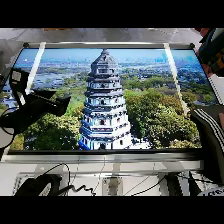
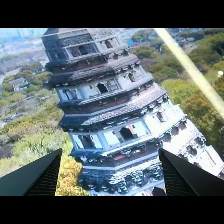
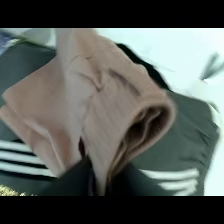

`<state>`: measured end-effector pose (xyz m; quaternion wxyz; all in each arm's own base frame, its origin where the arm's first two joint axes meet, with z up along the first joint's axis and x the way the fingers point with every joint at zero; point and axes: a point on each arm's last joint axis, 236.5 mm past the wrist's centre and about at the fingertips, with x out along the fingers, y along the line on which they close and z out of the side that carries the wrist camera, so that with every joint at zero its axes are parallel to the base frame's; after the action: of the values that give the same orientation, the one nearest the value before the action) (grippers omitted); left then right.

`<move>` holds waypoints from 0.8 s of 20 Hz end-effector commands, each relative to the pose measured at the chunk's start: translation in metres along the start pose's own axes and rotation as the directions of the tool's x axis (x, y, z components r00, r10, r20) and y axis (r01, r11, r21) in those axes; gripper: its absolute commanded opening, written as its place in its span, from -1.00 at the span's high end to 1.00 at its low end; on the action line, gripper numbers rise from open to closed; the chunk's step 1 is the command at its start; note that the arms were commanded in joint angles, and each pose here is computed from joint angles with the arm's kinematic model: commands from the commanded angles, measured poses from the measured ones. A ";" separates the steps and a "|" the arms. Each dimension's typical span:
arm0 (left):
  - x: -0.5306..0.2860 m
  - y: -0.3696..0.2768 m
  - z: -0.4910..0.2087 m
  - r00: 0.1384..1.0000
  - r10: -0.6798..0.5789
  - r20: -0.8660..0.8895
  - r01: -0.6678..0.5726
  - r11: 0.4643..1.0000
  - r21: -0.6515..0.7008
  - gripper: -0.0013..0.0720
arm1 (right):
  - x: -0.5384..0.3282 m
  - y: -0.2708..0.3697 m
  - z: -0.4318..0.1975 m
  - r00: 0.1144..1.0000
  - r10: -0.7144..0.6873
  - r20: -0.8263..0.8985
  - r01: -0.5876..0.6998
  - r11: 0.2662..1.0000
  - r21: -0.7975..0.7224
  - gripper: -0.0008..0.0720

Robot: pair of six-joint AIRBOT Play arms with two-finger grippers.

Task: Fold the clothes and pants, and hang the long-sleeved shirts on hangers.

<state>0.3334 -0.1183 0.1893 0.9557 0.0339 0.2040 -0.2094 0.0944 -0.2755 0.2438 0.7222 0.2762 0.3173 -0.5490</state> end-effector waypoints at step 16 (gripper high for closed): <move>-0.001 0.000 0.001 1.000 0.001 0.004 -0.001 1.000 0.001 -0.96 | -0.004 0.196 -0.131 0.861 0.389 -0.327 -0.508 0.634 -0.583 0.91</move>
<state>0.3331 -0.1182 0.1898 0.9559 0.0341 0.2033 -0.2093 0.2227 -0.1755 0.1766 0.8211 0.2292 0.4452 -0.2739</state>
